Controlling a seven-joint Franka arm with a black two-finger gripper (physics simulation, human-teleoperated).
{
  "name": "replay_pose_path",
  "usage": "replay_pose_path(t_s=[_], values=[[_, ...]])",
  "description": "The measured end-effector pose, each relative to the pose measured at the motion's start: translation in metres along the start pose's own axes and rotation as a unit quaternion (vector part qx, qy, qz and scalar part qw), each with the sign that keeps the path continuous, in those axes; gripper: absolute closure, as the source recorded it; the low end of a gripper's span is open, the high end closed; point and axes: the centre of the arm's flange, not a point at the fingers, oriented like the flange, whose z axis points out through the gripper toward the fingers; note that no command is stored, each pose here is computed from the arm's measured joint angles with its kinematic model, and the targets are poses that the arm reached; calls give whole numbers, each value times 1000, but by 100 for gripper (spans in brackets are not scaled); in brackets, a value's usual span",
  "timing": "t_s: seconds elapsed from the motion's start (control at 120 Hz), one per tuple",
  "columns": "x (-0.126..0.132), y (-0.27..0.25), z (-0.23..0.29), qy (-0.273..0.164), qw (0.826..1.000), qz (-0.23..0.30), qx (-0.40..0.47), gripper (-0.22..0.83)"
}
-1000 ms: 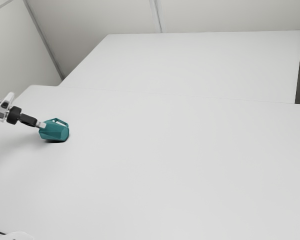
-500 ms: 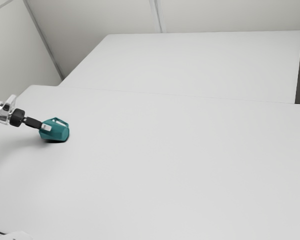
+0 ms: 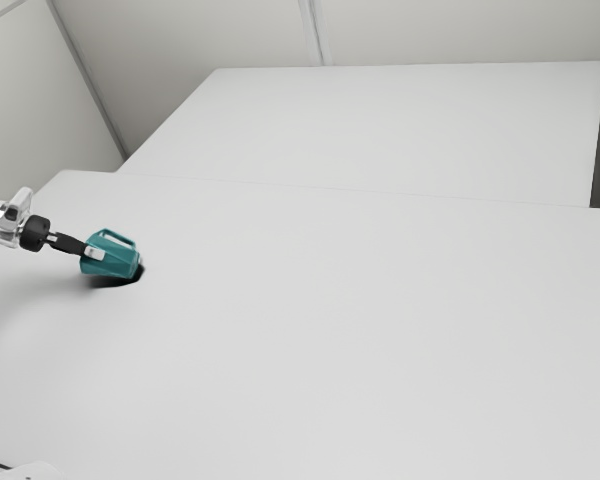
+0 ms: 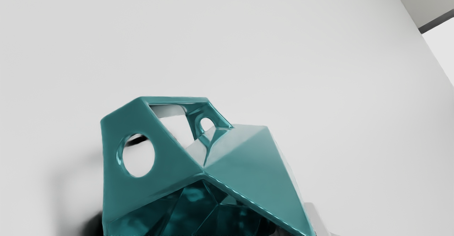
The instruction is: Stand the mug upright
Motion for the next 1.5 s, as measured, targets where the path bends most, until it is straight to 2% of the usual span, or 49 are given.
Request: replay_pose_path(t_s=[0.358,0.683,0.875,1.017,1.117,1.25,1.5], values=[[21,22,-2,-4,1000,21,10,78],[70,116,48,-79,992,66,74,78],[86,173,100,-151,974,94,138,78],[104,219,149,-224,947,132,189,78],[109,236,179,-256,931,138,220,78],[113,252,207,-267,920,131,256,78],[112,289,252,-266,910,100,303,78]])
